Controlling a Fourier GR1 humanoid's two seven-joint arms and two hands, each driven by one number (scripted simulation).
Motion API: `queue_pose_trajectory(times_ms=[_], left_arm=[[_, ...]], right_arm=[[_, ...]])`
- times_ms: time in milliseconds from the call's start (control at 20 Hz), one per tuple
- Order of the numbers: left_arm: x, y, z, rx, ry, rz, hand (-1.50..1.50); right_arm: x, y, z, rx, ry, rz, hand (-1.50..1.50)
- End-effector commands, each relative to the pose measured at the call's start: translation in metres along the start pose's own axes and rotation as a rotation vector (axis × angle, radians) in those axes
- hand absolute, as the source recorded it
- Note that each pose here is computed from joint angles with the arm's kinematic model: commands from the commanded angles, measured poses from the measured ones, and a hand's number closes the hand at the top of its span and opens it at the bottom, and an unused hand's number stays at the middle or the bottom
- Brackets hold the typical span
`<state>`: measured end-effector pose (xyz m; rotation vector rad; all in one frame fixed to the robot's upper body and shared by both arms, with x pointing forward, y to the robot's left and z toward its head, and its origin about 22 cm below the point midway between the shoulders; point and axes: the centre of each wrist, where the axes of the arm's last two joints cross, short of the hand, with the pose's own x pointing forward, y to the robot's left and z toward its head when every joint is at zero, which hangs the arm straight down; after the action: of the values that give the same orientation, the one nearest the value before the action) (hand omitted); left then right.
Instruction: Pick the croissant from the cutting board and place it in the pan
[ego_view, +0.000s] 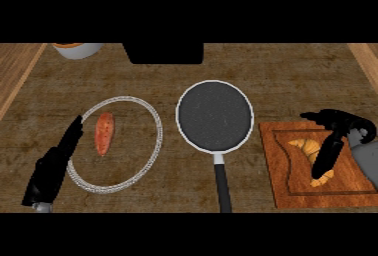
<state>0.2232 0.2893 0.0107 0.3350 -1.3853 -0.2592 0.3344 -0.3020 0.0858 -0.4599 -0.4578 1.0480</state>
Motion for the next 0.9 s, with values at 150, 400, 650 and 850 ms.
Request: queue_pose_trajectory(times_ms=[150, 400, 650, 850], left_arm=[[0.004, -0.002, -0.003, 0.005, 0.0, 0.014, 0.0], [0.006, -0.008, 0.006, 0.003, -0.005, 0.006, 0.0], [-0.001, -0.014, 0.008, 0.0, 0.015, -0.002, 0.0], [-0.006, 0.006, -0.007, 0.0, -0.003, -0.008, 0.0]], right_arm=[[-0.004, 0.02, -0.015, 0.033, 0.066, 0.031, -1.5], [-0.014, 0.029, -0.022, 0.049, 0.065, 0.047, -1.5], [-0.016, 0.043, -0.034, 0.037, 0.087, 0.038, -1.5], [-0.009, 0.043, -0.04, 0.046, 0.066, 0.024, -1.5]])
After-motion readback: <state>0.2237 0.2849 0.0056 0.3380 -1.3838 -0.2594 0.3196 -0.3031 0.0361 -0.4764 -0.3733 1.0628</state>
